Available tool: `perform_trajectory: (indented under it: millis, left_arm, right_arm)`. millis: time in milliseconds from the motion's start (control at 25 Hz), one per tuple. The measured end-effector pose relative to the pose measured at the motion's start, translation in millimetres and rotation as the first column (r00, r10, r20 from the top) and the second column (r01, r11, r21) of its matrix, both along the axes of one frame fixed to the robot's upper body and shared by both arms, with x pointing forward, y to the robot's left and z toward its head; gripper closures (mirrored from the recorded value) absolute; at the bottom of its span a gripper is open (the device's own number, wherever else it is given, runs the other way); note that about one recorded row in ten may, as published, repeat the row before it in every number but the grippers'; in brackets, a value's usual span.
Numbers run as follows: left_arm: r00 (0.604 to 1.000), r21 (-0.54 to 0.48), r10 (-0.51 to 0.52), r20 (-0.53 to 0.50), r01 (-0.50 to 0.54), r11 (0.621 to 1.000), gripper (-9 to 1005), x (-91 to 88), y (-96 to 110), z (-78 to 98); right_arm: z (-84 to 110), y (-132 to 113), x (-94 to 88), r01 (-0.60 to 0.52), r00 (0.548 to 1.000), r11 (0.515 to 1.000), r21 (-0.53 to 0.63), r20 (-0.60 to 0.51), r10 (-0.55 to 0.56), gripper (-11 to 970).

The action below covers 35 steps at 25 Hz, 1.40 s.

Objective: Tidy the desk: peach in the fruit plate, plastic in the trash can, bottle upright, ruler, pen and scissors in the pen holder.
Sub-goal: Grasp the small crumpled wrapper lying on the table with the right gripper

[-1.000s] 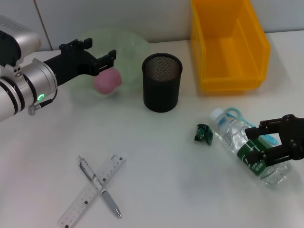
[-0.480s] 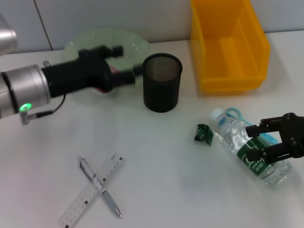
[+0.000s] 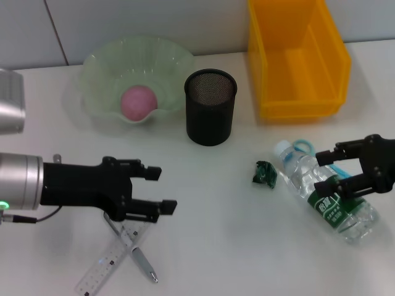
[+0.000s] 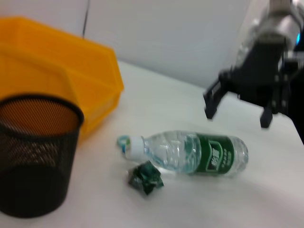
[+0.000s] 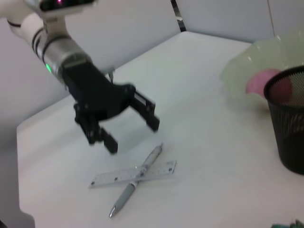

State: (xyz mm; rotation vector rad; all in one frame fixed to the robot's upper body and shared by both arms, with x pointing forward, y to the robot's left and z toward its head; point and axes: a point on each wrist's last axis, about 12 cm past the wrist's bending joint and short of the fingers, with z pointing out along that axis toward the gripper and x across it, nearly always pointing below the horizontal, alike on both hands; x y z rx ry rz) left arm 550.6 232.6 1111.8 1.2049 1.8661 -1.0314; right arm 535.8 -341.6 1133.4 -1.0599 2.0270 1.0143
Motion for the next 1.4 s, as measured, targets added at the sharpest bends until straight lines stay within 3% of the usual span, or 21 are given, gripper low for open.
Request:
perform_trajectory:
  millis: [200, 400, 440, 520, 720, 840, 880, 1040, 1080, 1240, 1400]
  left_arm:
    - [1.000, 0.023, -0.013, -0.014, 0.013, 1.000, 190, -5.3, -1.3, -6.4]
    - [1.000, 0.015, -0.003, -0.014, 0.003, 1.000, 190, -5.5, 1.8, -5.8]
    - [1.000, 0.015, -0.003, -0.014, 0.003, 1.000, 190, -5.5, 1.8, -5.8]
    - [1.000, 0.003, 0.001, -0.017, -0.001, 1.000, 190, -6.0, 4.6, -4.5]
    - [1.000, -0.017, 0.023, -0.021, -0.023, 1.000, 190, -6.8, 9.9, -3.6]
    - [1.000, -0.017, 0.023, -0.021, -0.023, 1.000, 190, -6.8, 9.9, -3.6]
    - [0.999, -0.019, 0.026, -0.020, -0.026, 0.999, 190, -6.6, 9.8, -3.5]
    - [0.999, -0.032, 0.041, -0.021, -0.041, 0.999, 190, -5.9, 9.7, -3.1]
    - [0.999, -0.032, 0.041, -0.021, -0.041, 0.999, 190, -5.9, 9.7, -3.1]
    - [0.998, -0.047, 0.057, -0.024, -0.058, 0.997, 190, -5.5, 10.8, -2.4]
    - [0.998, -0.050, 0.062, -0.026, -0.063, 0.997, 190, -5.3, 9.7, -2.8]
  right_arm:
    - [12.2, 10.1, 5.5, -0.018, 0.997, 1.000, -0.006, 0.072, 0.018, 214]
    - [46.3, 26.5, 20.1, -0.039, 0.987, 0.999, -0.032, 0.155, 0.044, 217]
    - [63.4, 38.6, 30.5, -0.059, 0.986, 0.997, -0.054, 0.152, 0.067, 218]
    - [70.3, 45.0, 35.5, -0.072, 0.986, 0.995, -0.069, 0.147, 0.082, 219]
    - [95.1, 83.2, 59.9, -0.171, 0.976, 0.958, -0.228, 0.097, 0.197, 222]
    - [107.5, 113.5, 74.8, -0.236, 0.958, 0.895, -0.378, 0.062, 0.279, 224]
    - [107.5, 113.5, 74.8, -0.236, 0.958, 0.895, -0.378, 0.062, 0.279, 224]
    - [106.3, 147.7, 83.4, -0.289, 0.934, 0.803, -0.522, 0.031, 0.357, 227]
    - [106.3, 147.7, 83.4, -0.289, 0.934, 0.803, -0.522, 0.031, 0.357, 227]
    - [94.2, 170.2, 85.5, -0.299, 0.916, 0.723, -0.623, 0.026, 0.401, 229]
    - [84.0, 178.8, 85.0, -0.298, 0.907, 0.696, -0.653, 0.034, 0.420, 232]
